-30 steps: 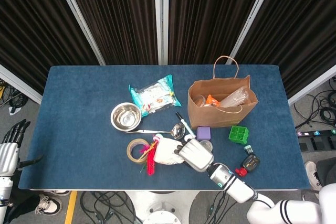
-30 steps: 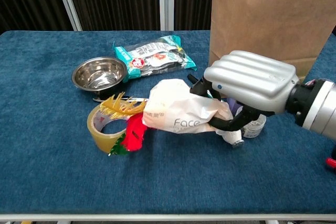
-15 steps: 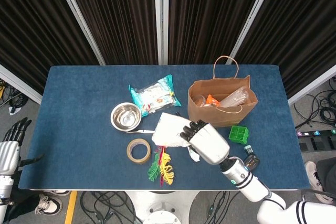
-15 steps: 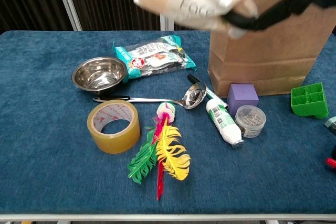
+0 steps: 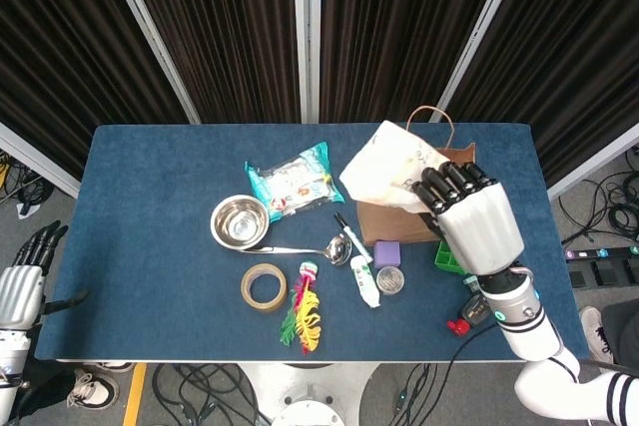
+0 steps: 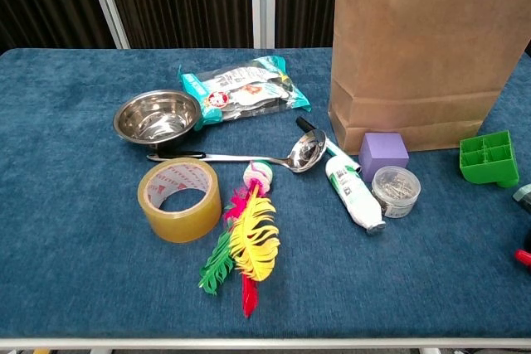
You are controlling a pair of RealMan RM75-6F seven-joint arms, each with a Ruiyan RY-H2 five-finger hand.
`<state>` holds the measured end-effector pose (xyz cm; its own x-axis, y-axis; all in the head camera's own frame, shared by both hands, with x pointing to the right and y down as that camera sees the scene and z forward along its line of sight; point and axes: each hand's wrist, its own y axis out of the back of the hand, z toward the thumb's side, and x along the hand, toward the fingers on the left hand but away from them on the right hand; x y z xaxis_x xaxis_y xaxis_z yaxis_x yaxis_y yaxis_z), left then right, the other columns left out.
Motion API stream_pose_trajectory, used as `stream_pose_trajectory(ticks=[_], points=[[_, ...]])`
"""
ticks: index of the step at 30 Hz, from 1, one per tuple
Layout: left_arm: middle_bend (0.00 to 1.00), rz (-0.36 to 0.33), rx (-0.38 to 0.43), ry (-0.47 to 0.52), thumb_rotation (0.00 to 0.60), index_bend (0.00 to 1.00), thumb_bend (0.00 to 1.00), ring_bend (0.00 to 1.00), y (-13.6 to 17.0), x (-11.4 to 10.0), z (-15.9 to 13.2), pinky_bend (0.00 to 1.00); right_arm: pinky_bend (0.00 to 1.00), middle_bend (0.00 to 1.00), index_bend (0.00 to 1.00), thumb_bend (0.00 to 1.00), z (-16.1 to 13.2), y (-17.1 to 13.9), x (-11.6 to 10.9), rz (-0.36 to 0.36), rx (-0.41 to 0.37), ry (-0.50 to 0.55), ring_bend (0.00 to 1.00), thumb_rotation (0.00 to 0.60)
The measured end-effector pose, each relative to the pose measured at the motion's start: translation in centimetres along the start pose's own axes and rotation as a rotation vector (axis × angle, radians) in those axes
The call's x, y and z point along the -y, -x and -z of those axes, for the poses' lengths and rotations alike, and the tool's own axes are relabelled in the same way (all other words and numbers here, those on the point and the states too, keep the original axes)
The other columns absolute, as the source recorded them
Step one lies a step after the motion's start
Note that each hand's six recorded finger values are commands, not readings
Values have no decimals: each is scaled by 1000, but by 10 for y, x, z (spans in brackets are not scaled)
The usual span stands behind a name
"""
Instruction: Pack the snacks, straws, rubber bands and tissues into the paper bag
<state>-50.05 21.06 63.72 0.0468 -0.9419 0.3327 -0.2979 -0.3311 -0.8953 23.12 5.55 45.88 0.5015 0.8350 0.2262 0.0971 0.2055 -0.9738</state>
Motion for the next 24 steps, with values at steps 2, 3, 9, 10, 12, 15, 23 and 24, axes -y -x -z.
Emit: stream_pose_trajectory(ticks=[2,3,9,10,12,15,23,24], points=[[143,4,3,-2,600,100,44,12,0,1,-1,143,665,576,753,411,13,-4,6,-28,27,-8,520,600],[143,7,3,-3,600,100,44,12,0,2,-1,143,665,576,753,411,18,-5,9,-43,38,-9,520,600],[143,23,4,-18,600,99,44,12,-1,3,-1,144,665,571,755,410,47,-11,28,-132,81,-2,519,600],[143,23,4,-19,600,99,44,12,-1,4,-2,144,665,570,755,411,52,-11,33,-146,82,-7,519,600],[143,25,3,-22,600,99,44,12,-2,4,-2,144,664,567,754,411,58,-11,39,-169,81,-22,519,600],[143,33,1,-29,600,100,44,12,-3,8,-3,144,661,564,754,411,67,-9,52,-207,74,-47,519,600],[143,44,8,-43,600,99,44,12,-10,11,-7,144,657,560,752,400,74,-9,78,-267,53,-67,519,600],[143,44,9,-43,600,99,44,12,-11,12,-8,143,656,559,752,395,74,-9,80,-271,48,-68,520,600]])
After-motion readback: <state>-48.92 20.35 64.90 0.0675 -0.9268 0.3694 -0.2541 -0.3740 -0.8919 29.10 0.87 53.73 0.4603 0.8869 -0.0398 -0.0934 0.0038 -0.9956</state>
